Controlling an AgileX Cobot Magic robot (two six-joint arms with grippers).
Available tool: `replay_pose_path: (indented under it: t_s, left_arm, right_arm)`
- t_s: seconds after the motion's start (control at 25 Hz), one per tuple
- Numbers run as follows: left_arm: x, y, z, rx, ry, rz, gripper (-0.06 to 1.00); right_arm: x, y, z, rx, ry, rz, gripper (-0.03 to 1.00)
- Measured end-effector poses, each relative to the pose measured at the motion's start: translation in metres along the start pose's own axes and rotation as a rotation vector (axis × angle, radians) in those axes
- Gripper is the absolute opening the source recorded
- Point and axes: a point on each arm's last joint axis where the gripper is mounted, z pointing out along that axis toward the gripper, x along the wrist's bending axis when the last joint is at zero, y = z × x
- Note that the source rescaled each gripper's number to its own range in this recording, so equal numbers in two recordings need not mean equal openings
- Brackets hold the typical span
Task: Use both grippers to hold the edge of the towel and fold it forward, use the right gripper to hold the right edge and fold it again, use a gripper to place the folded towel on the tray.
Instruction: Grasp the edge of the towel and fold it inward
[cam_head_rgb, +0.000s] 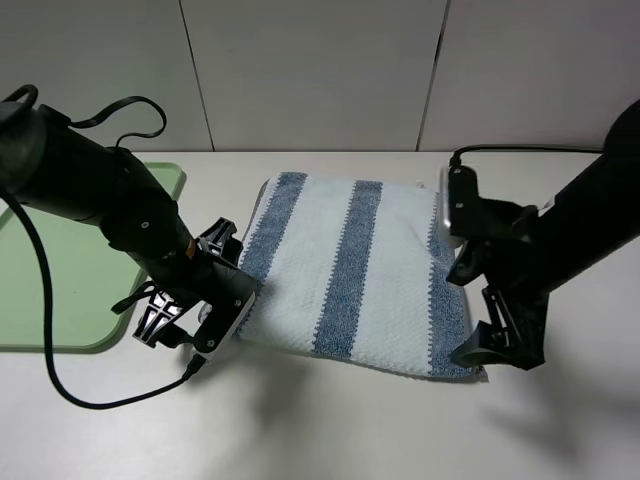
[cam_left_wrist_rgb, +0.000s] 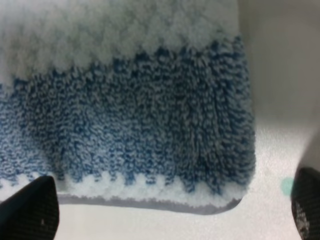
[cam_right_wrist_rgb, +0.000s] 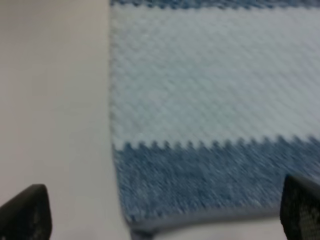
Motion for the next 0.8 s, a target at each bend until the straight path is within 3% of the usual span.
replay_pose_path:
  t_s: [0.2,0.8]
  left_arm:
    - [0.000,0.000,0.000,0.000,0.000,0.000,0.93]
    - [0.000,0.000,0.000,0.000,0.000,0.000,0.93]
  right_arm:
    - [0.001,0.000,0.031,0.058,0.059,0.006,1.00]
    - [-0.008,-0.005,0.058,0.091,0.024,0.019,1.00]
